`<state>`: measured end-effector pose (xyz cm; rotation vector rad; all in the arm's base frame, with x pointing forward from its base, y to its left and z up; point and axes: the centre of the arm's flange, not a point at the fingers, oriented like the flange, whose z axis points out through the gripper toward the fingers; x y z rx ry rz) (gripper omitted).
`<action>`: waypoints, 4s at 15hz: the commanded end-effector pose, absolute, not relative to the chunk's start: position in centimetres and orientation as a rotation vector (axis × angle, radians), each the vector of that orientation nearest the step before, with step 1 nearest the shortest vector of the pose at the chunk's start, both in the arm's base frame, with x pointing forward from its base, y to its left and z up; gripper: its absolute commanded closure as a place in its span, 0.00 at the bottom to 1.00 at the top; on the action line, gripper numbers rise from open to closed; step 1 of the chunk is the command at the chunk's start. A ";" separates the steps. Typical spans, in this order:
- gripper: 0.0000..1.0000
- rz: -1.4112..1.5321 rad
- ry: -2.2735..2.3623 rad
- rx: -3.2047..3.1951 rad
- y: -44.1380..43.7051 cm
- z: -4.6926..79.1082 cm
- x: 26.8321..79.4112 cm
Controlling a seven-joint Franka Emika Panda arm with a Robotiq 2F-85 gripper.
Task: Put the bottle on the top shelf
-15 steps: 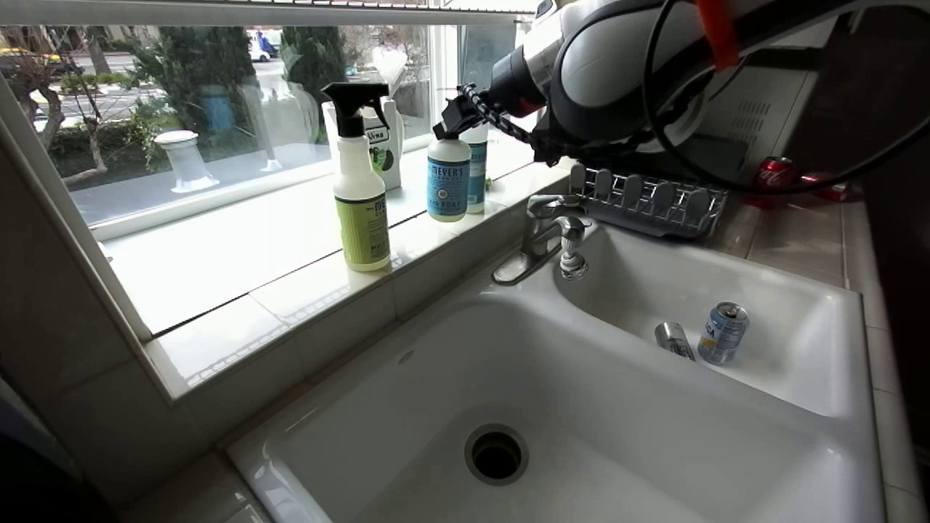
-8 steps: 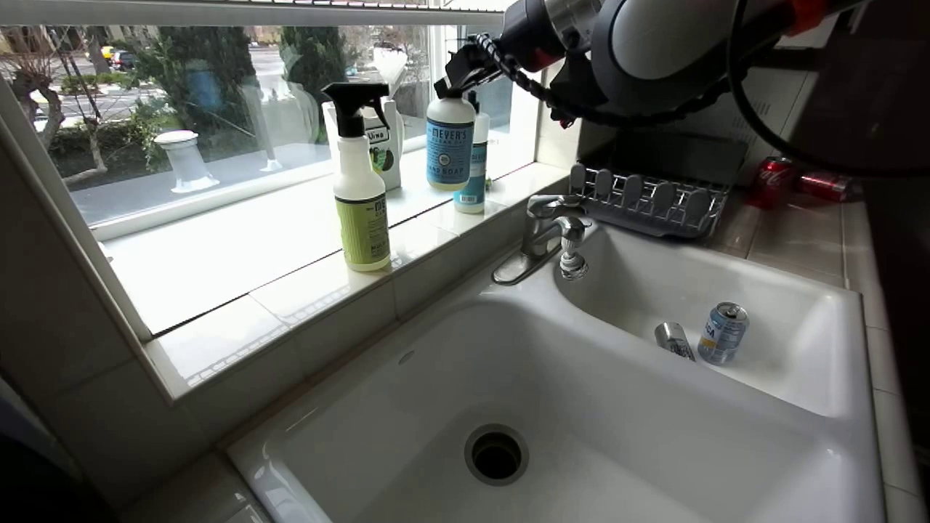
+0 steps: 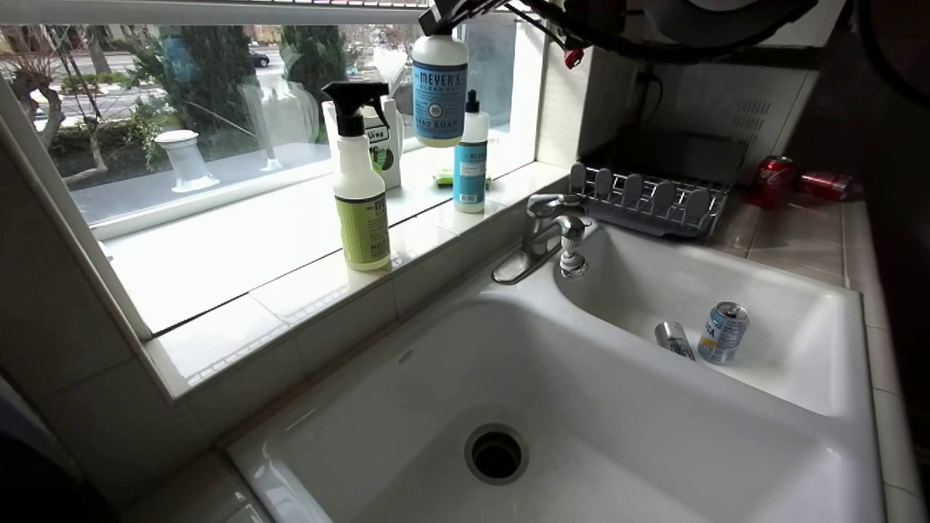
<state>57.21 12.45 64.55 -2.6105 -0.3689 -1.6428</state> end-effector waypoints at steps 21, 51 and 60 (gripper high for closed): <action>0.92 -1.804 -0.503 -2.520 15.4 76.6 57.0; 0.92 -1.843 -0.371 -2.509 12.7 81.7 70.4; 0.92 -1.861 -0.322 -2.491 12.1 81.0 72.6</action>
